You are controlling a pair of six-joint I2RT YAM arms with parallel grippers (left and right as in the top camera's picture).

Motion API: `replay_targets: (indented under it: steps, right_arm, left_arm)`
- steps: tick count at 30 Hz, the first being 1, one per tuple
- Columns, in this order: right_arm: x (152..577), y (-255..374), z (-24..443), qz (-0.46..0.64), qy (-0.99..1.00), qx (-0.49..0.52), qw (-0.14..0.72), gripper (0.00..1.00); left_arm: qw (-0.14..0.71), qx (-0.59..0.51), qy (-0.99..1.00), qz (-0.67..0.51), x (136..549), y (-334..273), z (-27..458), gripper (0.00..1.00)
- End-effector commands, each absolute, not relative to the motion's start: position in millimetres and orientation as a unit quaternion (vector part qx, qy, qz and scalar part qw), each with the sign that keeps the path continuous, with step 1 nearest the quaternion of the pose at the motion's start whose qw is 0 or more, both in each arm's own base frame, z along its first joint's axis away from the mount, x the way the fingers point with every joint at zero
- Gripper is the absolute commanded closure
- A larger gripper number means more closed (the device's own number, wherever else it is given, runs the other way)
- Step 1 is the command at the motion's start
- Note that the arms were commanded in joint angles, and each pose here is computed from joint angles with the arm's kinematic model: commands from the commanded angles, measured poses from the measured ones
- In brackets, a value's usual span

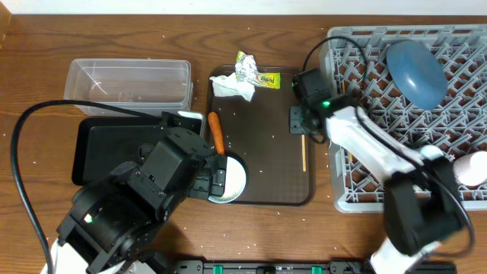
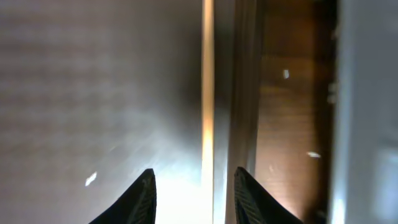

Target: Sort waste into correct bins and load items into the dishwasher rack

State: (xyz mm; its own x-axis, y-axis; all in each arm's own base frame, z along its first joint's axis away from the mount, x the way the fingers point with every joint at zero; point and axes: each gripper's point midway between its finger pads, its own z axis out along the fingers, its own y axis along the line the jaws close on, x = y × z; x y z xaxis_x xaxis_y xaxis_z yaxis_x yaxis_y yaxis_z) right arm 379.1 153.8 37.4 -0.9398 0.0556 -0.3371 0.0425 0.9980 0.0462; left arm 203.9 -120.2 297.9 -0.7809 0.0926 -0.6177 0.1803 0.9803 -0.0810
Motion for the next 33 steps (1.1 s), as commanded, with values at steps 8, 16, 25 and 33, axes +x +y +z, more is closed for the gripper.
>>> replay_targets:
  steps: [8,16,25,33]
  right_arm:
    - [376.7,157.6,-10.4,0.012,0.99,0.046,0.134,0.91]
    - [380.9,177.6,29.3,0.073,0.984,-0.03,0.159,0.99]
    - [383.0,121.5,168.2,0.098,0.95,-0.048,0.292,0.99]
    - [369.5,34.1,150.2,0.024,0.969,0.023,0.245,0.99]
  left_arm:
    - [0.323,0.066,0.942,-0.066,205.1,-119.1,297.2,0.02]
    - [0.325,0.066,0.941,-0.067,205.6,-119.5,297.7,0.02]
    - [0.328,0.066,0.94,-0.069,206.8,-120.5,298.7,0.02]
    - [0.314,0.085,0.944,-0.052,209.2,-122.4,291.0,0.02]
